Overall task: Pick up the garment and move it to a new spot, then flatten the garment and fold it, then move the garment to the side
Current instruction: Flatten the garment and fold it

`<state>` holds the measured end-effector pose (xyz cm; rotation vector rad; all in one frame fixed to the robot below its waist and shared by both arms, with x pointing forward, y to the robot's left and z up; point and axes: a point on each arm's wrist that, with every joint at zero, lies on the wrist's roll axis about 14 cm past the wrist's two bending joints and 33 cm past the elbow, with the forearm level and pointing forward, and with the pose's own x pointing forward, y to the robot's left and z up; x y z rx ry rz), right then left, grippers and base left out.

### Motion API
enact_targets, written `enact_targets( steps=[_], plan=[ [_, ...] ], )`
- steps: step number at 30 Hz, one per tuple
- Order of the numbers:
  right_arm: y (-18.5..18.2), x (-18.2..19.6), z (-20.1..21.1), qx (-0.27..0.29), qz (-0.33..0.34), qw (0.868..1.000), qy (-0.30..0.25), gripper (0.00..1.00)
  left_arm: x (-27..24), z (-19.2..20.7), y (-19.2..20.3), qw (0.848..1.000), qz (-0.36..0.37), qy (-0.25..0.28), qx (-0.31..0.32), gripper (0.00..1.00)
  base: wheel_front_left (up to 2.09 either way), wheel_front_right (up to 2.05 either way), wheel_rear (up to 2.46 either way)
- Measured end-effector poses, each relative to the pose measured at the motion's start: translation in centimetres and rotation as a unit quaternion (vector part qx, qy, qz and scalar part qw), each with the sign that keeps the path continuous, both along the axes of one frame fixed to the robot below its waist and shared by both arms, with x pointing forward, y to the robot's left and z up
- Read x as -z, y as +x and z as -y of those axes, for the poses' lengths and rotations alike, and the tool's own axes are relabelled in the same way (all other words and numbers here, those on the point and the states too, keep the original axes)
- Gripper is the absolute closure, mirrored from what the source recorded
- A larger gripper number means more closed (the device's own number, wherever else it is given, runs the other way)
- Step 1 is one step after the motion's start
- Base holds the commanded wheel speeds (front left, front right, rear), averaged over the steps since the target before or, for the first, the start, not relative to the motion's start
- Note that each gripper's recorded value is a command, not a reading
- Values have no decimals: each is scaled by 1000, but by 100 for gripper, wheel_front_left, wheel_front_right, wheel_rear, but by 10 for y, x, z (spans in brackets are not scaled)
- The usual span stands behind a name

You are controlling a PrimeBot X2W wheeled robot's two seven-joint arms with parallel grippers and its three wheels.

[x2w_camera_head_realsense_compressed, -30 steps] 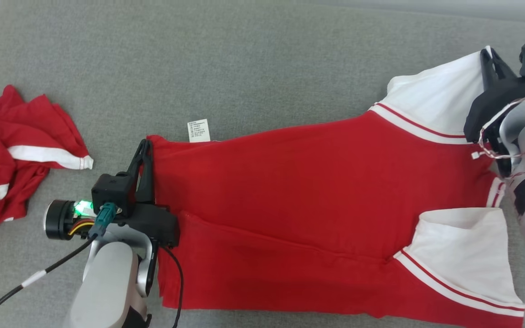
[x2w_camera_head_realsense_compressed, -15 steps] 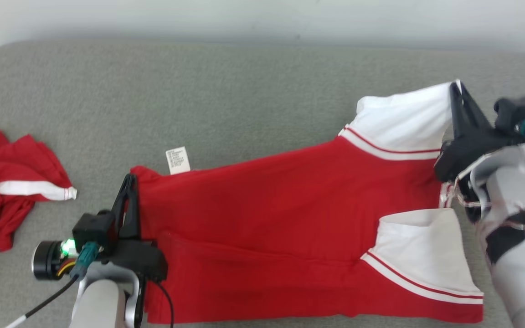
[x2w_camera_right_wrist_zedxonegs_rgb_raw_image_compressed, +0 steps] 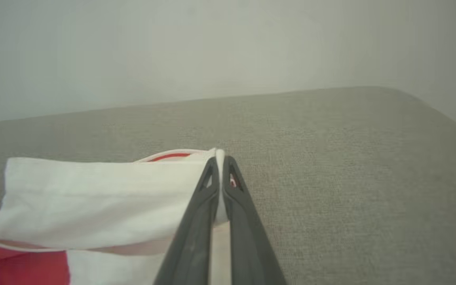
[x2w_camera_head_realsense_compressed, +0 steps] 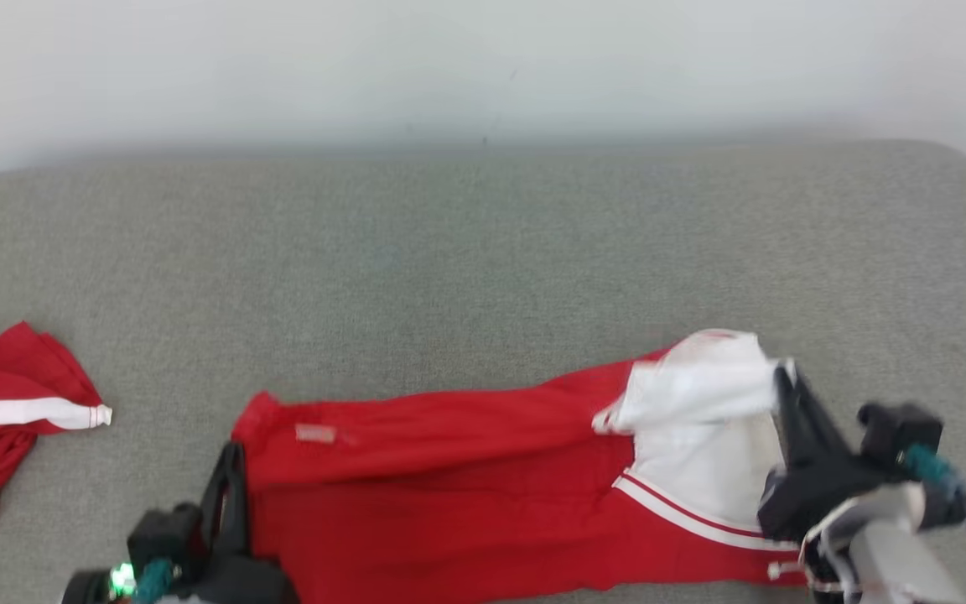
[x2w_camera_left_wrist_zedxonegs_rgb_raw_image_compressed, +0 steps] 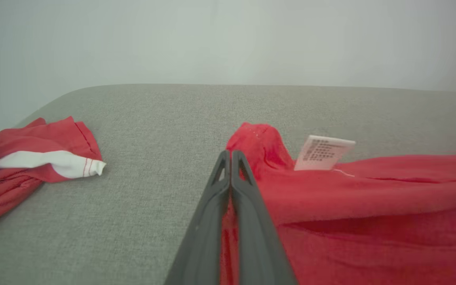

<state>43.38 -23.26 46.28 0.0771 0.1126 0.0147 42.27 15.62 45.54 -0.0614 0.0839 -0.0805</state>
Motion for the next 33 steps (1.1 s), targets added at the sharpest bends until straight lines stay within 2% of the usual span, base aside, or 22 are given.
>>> enact_targets(
  steps=[5, 15, 33],
  plan=[
    [-28, 19, -2, 14, -22, 999, 17, 100, 16, 5, -23, 1000, -25, -4, 6, 100, 0, 0, 0],
    [-49, 26, 1, 40, -27, 998, 33, 100, 33, 10, -51, 998, -57, -26, -2, 100, 0, 0, 0],
    [-64, 34, 12, 69, -34, 996, 35, 100, 37, 6, -60, 997, -65, -28, -20, 100, 0, 0, 0]
  ],
)
